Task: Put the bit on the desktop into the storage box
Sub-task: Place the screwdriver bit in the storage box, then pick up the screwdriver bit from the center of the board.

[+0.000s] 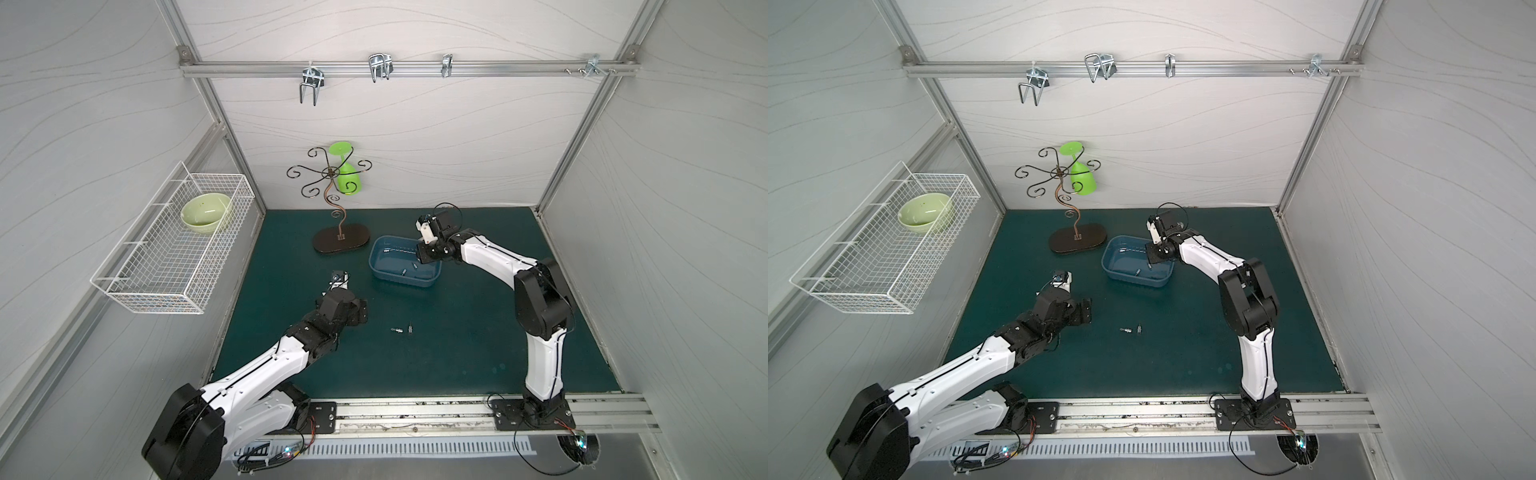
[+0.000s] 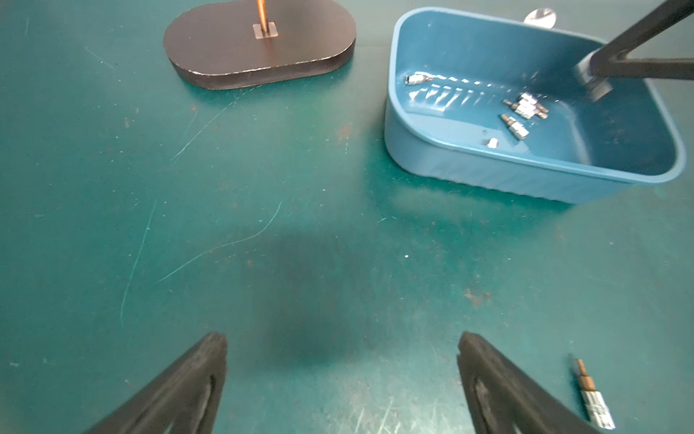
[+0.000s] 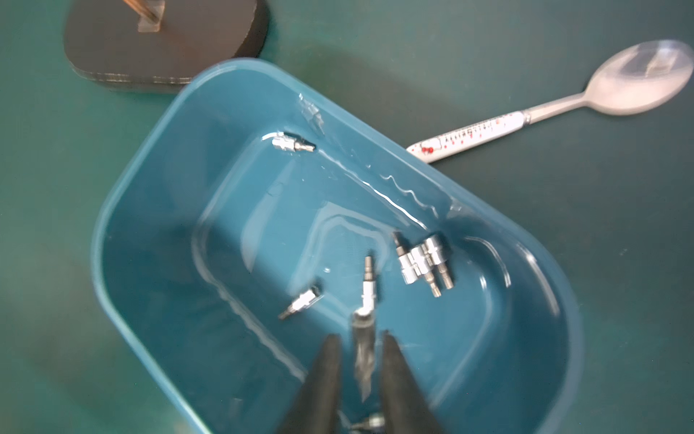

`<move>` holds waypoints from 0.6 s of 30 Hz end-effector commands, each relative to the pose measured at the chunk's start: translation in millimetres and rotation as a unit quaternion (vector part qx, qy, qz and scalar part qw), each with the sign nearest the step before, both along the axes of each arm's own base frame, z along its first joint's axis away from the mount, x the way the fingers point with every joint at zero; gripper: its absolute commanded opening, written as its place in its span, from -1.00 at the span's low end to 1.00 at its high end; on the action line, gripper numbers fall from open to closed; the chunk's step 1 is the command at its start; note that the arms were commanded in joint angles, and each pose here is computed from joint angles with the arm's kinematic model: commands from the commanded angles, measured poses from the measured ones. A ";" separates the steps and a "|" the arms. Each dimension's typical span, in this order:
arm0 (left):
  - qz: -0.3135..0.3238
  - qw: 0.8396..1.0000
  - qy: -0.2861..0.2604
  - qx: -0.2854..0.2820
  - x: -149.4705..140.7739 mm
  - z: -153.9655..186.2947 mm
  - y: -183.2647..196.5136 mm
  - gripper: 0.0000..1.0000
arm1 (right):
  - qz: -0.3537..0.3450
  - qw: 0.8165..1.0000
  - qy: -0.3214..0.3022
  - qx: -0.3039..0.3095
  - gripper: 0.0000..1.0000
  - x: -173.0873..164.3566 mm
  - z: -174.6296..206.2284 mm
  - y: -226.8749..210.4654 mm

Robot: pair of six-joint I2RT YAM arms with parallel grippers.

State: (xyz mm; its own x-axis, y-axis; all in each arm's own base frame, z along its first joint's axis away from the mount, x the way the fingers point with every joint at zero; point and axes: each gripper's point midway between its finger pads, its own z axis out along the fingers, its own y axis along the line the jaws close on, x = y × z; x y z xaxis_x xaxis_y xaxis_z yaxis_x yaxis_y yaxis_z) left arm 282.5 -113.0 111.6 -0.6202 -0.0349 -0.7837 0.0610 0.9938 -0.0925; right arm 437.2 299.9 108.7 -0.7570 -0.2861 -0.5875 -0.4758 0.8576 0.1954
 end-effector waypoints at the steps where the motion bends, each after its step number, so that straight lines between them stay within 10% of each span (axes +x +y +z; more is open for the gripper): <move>1: -0.013 0.999 -0.029 -0.021 3.7 14.8 -6.2 0.99 | -0.010 1.000 -0.013 0.014 -0.13 6.0 14.6 -1.0; 18: -0.043 0.996 0.036 -0.065 -18.1 27.2 -31.5 0.99 | -0.053 0.994 -0.062 0.069 0.31 -68.3 53.7 -65.2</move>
State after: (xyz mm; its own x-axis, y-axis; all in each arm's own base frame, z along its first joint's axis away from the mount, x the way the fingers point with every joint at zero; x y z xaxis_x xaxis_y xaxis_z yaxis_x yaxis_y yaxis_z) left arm 267.1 -129.9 121.9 -0.6717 -0.0451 -0.7394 0.1188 0.9787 -0.1676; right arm 374.4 243.0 154.0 -0.7251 -0.1569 -0.6705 -0.4202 0.8723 0.2503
